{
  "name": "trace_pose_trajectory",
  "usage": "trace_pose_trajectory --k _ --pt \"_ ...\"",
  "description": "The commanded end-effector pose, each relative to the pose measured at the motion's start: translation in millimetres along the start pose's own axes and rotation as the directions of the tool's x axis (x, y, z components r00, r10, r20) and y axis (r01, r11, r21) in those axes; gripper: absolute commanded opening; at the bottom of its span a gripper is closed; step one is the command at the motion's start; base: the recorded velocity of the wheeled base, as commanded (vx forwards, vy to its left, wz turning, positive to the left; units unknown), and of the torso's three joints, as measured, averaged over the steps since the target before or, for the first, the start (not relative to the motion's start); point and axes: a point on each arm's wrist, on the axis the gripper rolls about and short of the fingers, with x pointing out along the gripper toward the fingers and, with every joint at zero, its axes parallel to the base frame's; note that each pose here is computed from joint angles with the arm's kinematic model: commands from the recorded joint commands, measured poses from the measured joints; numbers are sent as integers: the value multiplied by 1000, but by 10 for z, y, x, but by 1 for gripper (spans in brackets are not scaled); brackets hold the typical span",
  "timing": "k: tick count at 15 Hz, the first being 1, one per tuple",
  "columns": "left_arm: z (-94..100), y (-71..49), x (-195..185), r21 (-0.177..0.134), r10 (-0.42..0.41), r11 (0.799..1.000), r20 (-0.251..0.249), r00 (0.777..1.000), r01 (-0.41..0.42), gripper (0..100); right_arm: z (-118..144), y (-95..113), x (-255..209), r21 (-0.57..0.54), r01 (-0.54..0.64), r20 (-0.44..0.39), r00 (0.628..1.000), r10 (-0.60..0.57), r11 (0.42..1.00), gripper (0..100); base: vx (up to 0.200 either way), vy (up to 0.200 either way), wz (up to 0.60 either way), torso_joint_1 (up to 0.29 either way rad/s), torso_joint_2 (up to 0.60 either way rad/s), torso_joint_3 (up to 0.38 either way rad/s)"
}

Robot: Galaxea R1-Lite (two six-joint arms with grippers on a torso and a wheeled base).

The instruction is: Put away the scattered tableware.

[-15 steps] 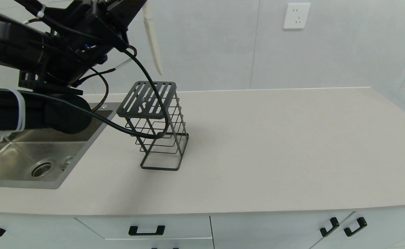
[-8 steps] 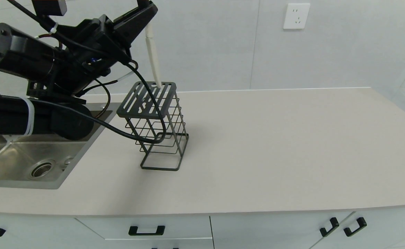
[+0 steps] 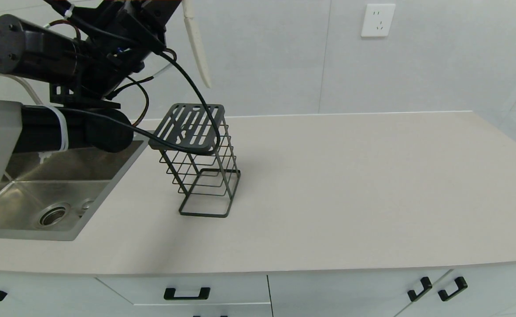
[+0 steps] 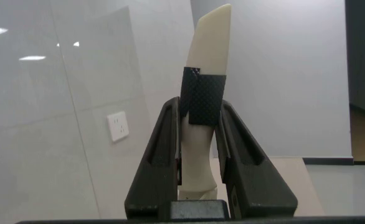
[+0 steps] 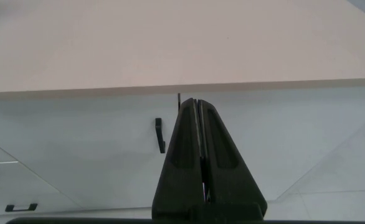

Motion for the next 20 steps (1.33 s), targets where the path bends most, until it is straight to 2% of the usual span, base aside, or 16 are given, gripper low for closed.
trace_pose_trajectory --k 1,3,5,7,9,10,11,13,16,17,18,20 --pt "-65 42 -3 -7 -1 1000 1 1000 1 0 0 0 1 0 1 -1 1000 -1 1000 0 0 0 0 0 0 0" --pt "-67 13 -37 -55 10 998 -15 1000 -10 0 0 0 1 0 1 -1 1000 -1 1000 0 0 0 0 0 0 0" --pt "-23 -79 -55 -81 6 997 -40 999 -9 0 2 0 1 1 1 1 1000 -1 1000 0 0 0 0 0 0 0" --pt "43 -262 -126 -115 -33 993 -113 993 20 0 2 0 1 1 1 1 1000 -1 1000 0 0 0 0 0 0 0" --pt "-52 -350 -265 -90 -51 995 -187 981 35 0 2 0 1 0 1 1 1000 -1 1000 0 0 0 0 0 0 0" --pt "-52 -350 -265 -90 -51 995 -187 981 35 0 2 0 1 0 1 1 1000 -1 1000 0 0 0 0 0 0 0" --pt "-32 -347 -290 -69 -63 996 -201 978 50 0 2 0 1 -2 1 1 1000 -1 1000 0 0 0 0 0 0 0" --pt "-15 -319 -250 -51 -72 997 -189 979 63 0 2 0 1 -2 1 1 1000 -1 1000 0 0 0 0 0 0 0" --pt "-89 -180 -202 -20 -81 997 -173 982 78 0 0 0 1 -2 1 -1 1000 -1 1000 0 0 0 0 0 0 0" --pt "-131 -158 -203 -26 -82 997 -174 981 79 0 2 0 1 0 1 1 1000 -1 1000 0 0 0 0 0 0 0" --pt "-192 -174 -173 -44 -92 995 -172 981 85 0 2 0 1 0 1 1 1000 -1 1000 0 0 0 0 0 0 0" --pt "-233 -210 -122 -59 -107 993 -166 980 99 0 0 0 1 1 1 -1 1000 -1 1000 0 0 0 0 0 0 0"
